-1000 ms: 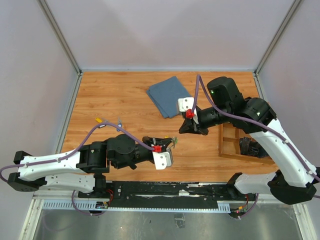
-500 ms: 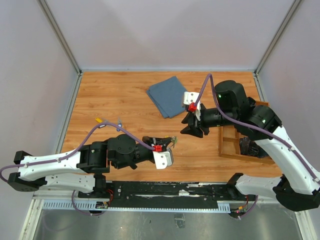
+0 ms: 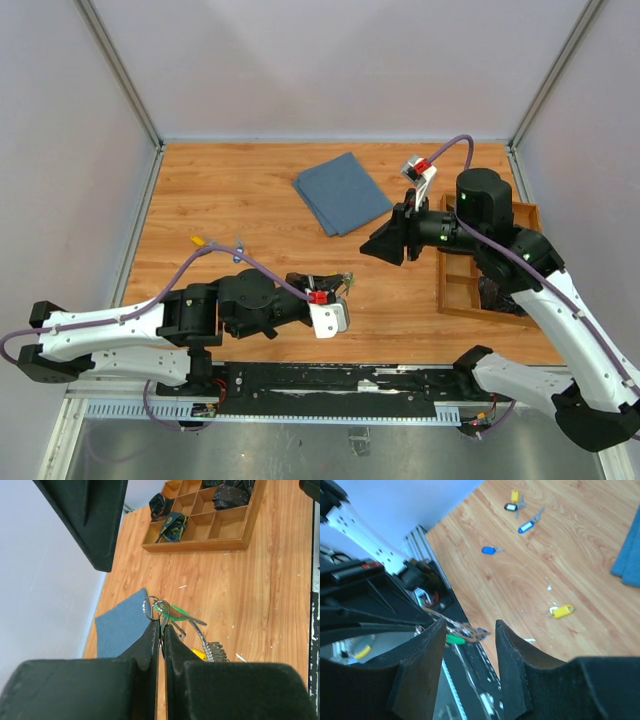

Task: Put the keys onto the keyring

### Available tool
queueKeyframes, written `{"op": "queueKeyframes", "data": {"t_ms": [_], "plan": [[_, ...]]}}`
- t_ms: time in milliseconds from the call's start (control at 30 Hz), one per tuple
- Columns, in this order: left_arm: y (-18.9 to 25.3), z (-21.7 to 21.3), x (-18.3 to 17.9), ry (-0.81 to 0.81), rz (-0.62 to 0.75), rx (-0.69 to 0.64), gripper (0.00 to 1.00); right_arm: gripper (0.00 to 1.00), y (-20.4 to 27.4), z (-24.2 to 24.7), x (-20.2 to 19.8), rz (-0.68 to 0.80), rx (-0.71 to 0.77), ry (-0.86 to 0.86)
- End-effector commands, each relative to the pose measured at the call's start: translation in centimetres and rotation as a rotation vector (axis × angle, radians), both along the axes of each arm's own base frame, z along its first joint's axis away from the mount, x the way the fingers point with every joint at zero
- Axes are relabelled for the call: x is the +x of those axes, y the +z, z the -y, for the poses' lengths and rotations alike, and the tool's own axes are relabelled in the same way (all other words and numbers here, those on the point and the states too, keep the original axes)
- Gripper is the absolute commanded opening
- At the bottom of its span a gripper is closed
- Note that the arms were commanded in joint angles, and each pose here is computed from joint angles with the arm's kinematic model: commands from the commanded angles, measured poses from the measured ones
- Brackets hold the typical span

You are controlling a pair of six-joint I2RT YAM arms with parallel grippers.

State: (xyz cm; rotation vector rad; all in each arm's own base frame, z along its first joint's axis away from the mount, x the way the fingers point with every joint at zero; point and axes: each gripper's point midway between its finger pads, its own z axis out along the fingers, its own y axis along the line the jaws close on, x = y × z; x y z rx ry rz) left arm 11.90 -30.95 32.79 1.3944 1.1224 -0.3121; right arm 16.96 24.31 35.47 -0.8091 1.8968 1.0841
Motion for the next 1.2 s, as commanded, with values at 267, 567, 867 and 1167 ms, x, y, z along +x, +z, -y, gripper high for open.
{"op": "queueKeyframes", "data": {"t_ms": [267,567,867,1167], "plan": [[-0.3,0.0,1.2,0.069,0.037,0.004,0.01,0.53,0.5,-0.4,1.0,-0.275,0.24,-0.33],[-0.5,-0.5,1.8,0.108,0.046,0.004,0.0,0.73,-0.7,1.9,3.3,-0.212,0.342,-0.695],[-0.3,-0.4,1.9,0.113,0.052,-0.012,0.01,0.99,-0.4,8.5,4.5,-0.029,0.28,-0.892],[-0.4,-0.4,2.1,0.125,0.058,-0.009,0.0,0.87,-0.5,5.6,3.2,-0.245,0.298,-0.768]]}}
